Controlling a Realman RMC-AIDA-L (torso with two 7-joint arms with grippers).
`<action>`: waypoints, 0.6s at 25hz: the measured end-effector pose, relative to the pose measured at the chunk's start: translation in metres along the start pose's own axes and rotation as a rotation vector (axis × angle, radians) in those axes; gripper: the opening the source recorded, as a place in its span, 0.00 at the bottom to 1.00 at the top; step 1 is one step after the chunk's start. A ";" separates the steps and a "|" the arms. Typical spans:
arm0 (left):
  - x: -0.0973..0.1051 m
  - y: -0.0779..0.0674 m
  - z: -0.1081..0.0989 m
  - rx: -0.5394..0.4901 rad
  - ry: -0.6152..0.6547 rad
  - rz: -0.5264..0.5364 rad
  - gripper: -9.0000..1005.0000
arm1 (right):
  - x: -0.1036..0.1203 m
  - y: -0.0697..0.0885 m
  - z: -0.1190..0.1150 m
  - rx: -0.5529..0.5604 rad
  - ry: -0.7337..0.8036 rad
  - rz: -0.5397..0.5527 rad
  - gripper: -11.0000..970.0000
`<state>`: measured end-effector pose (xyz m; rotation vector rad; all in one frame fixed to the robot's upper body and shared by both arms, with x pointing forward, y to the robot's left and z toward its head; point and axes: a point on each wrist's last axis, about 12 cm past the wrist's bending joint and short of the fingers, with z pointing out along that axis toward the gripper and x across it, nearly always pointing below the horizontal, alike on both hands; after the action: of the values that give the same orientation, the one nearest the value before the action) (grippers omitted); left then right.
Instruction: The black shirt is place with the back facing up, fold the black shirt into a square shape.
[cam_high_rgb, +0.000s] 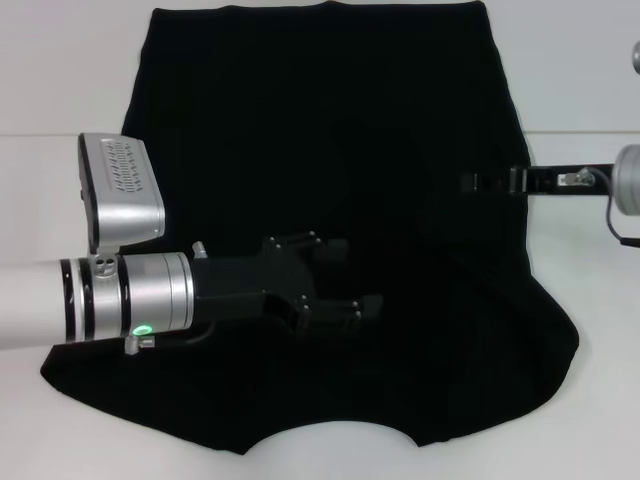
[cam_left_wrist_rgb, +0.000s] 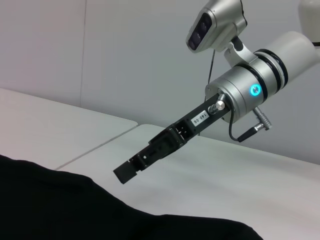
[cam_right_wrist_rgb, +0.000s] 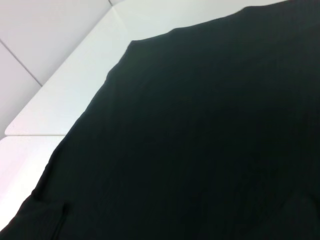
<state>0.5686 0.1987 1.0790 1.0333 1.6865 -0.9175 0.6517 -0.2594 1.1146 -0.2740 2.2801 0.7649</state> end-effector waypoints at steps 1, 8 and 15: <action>0.000 0.000 0.000 -0.002 -0.001 0.000 0.88 | 0.001 -0.002 -0.002 -0.002 0.005 0.004 0.35; 0.000 0.004 -0.009 -0.029 -0.020 -0.050 0.88 | 0.018 -0.017 -0.021 -0.027 0.018 0.058 0.62; 0.008 0.006 -0.057 -0.089 -0.084 -0.193 0.88 | 0.034 -0.017 -0.027 -0.099 -0.022 0.044 0.60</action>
<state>0.5537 0.2541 1.0877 0.7723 1.7610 -0.9857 0.6185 -0.2889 1.0996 -0.2602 2.2371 0.9010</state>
